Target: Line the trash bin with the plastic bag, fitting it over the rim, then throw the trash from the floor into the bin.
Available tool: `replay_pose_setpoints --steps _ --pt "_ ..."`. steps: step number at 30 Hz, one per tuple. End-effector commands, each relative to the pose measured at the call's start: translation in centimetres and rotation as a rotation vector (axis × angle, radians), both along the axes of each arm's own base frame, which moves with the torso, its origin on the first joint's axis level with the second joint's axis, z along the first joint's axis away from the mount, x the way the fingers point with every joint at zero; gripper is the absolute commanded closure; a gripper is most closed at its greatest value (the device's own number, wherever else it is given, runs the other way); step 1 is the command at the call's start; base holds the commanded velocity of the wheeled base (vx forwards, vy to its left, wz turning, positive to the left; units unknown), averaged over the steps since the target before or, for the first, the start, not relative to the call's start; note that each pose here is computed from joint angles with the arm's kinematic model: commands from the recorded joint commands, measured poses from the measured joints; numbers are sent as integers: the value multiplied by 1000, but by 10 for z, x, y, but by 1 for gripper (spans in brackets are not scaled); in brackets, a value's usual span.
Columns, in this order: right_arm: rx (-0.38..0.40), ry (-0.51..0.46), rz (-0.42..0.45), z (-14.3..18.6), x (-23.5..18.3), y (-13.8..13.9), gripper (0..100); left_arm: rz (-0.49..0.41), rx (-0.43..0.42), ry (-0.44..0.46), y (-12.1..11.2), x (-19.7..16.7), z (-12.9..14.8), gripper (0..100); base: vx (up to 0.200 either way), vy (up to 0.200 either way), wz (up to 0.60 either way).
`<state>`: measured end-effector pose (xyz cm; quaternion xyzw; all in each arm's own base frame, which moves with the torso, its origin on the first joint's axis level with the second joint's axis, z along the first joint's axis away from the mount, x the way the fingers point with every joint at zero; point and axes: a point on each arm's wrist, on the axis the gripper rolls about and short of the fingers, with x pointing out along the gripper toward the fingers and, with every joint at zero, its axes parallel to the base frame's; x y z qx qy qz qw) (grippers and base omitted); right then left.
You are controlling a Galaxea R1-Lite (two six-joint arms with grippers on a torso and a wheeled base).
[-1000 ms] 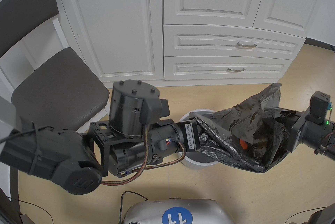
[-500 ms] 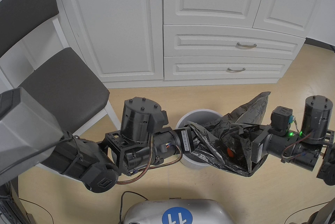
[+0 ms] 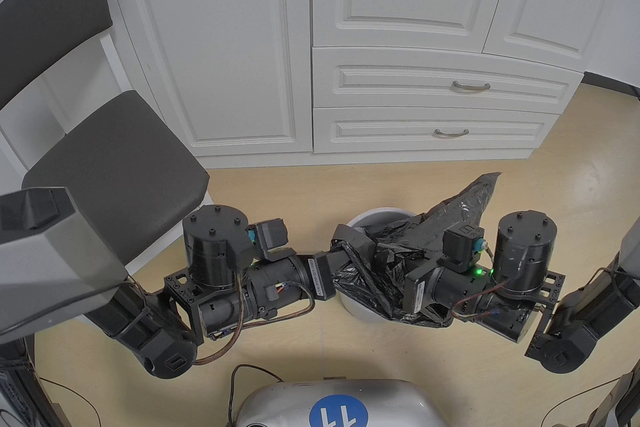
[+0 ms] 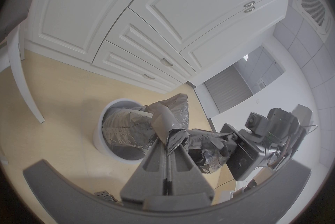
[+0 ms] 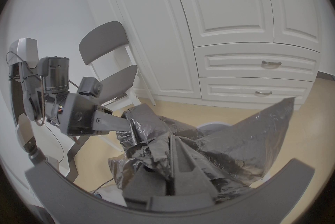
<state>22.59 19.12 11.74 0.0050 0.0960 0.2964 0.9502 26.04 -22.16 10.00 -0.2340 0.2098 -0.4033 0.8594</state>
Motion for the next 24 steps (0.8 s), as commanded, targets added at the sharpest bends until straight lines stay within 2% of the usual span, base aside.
replay_pose_setpoints --steps 1,5,7,11,13,15,19,24 --pt "0 5 -11 4 16 16 100 4 13 17 8 0 -17 100 0 0 0" --pt "-21 18 -78 26 28 25 100 4 17 23 9 0 -21 100 0 0 0" --pt "43 56 -155 44 38 33 100 -2 25 30 11 -6 -24 100 0 0 0" --pt "94 116 -210 50 35 45 100 -7 -1 0 11 -8 -24 100 0 0 0" --pt "94 116 -210 50 35 45 100 -7 -1 0 11 -8 -24 100 0 0 0" --pt "123 129 -246 55 31 49 100 -9 -22 -21 13 -12 -28 100 0 0 0" --pt "137 136 -244 56 28 50 100 -13 -31 -22 14 -15 -34 100 0 0 0" --pt "125 147 -235 49 29 57 100 -39 -14 9 3 -18 -56 100 0 0 0"
